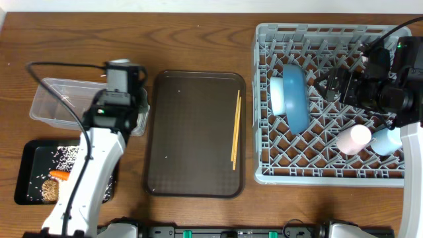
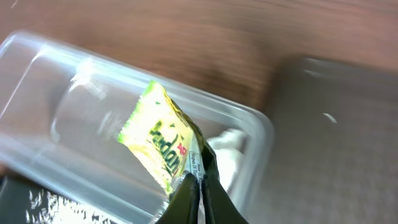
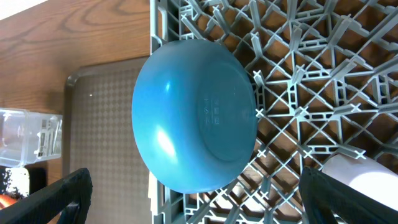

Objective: Sort waste into correct bins and load items into the dishwasher rack

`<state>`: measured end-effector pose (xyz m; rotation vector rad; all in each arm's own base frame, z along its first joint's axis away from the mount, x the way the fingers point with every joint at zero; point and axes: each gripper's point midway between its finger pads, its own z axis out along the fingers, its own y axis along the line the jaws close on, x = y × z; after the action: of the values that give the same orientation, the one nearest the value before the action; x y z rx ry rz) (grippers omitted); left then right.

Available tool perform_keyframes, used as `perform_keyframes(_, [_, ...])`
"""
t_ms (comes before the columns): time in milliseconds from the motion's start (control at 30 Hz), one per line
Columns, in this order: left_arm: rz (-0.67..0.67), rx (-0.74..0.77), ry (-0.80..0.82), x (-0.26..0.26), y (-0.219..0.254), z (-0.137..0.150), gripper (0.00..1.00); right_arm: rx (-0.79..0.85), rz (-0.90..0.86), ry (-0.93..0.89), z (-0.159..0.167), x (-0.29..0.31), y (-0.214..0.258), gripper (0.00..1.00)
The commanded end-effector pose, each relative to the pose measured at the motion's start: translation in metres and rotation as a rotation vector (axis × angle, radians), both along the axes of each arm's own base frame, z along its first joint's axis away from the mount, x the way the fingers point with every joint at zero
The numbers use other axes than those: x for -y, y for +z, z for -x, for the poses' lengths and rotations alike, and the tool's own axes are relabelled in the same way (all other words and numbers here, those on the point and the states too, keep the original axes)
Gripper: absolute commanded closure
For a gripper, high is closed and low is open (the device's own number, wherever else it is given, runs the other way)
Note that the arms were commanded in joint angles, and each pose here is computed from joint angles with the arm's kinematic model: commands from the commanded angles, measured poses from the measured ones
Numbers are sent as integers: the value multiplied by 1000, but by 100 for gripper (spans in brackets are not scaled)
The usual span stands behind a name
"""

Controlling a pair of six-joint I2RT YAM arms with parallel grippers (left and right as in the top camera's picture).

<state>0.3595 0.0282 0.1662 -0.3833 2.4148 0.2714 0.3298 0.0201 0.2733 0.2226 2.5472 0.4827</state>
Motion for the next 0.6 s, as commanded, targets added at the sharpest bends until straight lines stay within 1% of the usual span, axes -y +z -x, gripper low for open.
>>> perform_keyframes(0, [98, 60, 235, -27, -9, -8, 94, 6, -2, 0, 0, -3, 2, 1])
perform_keyframes(100, [138, 95, 314, -37, -17, -19, 94, 6, -2, 0, 0, -3, 3, 1])
perform_keyframes(167, [145, 118, 320, -38, -21, -30, 93, 6, -2, 0, 0, -3, 2, 1])
perform_keyframes(200, [148, 125, 318, -38, -22, -33, 83, 6, -2, 0, 0, -3, 2, 1])
perform_keyframes(233, [151, 119, 291, -35, -23, -35, 64, 4, -2, 0, 1, -3, 2, 1])
perform_keyframes(267, [150, 110, 264, -31, -22, -35, 55, 1, -3, 0, 1, -3, 2, 1])
perform_keyframes(333, [143, 96, 193, -23, -17, -34, 44, -6, -3, 0, 3, -3, 1, 1])
perform_keyframes(400, [151, 96, 93, -7, -6, -33, 42, -8, -4, 0, 3, -3, 1, 1])
perform_keyframes(500, [217, 107, -181, 43, 13, -30, 43, -5, -3, 0, 2, -3, 1, 1])
perform_keyframes(567, [276, 92, -392, 87, 19, -21, 48, -4, -3, 0, 2, -3, 1, 1])
